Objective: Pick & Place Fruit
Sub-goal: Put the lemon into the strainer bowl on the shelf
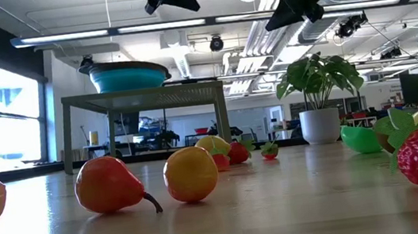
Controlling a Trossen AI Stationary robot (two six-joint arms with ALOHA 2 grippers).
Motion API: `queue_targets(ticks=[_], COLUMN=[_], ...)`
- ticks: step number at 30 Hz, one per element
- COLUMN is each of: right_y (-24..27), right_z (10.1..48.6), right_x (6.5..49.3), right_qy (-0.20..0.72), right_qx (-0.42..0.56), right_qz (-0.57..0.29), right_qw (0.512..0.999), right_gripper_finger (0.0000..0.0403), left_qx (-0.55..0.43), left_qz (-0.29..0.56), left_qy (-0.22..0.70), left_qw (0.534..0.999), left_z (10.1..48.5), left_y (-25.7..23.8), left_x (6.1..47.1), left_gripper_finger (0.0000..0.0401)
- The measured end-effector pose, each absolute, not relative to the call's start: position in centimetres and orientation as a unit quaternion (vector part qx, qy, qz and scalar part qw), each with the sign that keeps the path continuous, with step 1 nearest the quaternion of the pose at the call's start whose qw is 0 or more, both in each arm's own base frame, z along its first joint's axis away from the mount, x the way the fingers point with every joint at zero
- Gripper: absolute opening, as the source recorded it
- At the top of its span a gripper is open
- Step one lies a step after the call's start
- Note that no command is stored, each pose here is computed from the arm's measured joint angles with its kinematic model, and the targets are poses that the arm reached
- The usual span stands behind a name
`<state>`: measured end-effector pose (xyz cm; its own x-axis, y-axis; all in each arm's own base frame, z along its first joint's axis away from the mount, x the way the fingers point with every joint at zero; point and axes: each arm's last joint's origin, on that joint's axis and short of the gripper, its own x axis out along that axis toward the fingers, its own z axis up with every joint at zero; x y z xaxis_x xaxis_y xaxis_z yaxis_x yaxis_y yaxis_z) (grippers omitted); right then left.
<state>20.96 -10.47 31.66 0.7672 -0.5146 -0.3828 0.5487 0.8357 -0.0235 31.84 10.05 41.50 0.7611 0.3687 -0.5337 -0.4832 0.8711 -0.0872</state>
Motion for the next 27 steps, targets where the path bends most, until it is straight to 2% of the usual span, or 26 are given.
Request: queue_targets(ticks=[11,17,27], right_y=[-10.1,-10.0,-10.1], right_z=[31.6,31.6,31.6], right_x=[21.2,21.2,21.2], right_qy=[0.186,0.185,0.186], right_qx=[0.073,0.086,0.085], right_qz=[-0.22,-0.22,-0.223], right_qw=[0.955,0.954,0.953], right_gripper_finger=[0.0002,0.0002,0.0002], left_qx=[-0.155,-0.107,-0.035], left_qz=[0.231,0.195,0.169], left_qy=[0.27,0.282,0.343], left_qw=[0.922,0.933,0.923], left_z=[41.1,41.2,40.2], left_y=[9.7,6.1,0.2], left_x=[31.7,32.6,32.3], left_gripper_finger=[0.0,0.0,0.0])
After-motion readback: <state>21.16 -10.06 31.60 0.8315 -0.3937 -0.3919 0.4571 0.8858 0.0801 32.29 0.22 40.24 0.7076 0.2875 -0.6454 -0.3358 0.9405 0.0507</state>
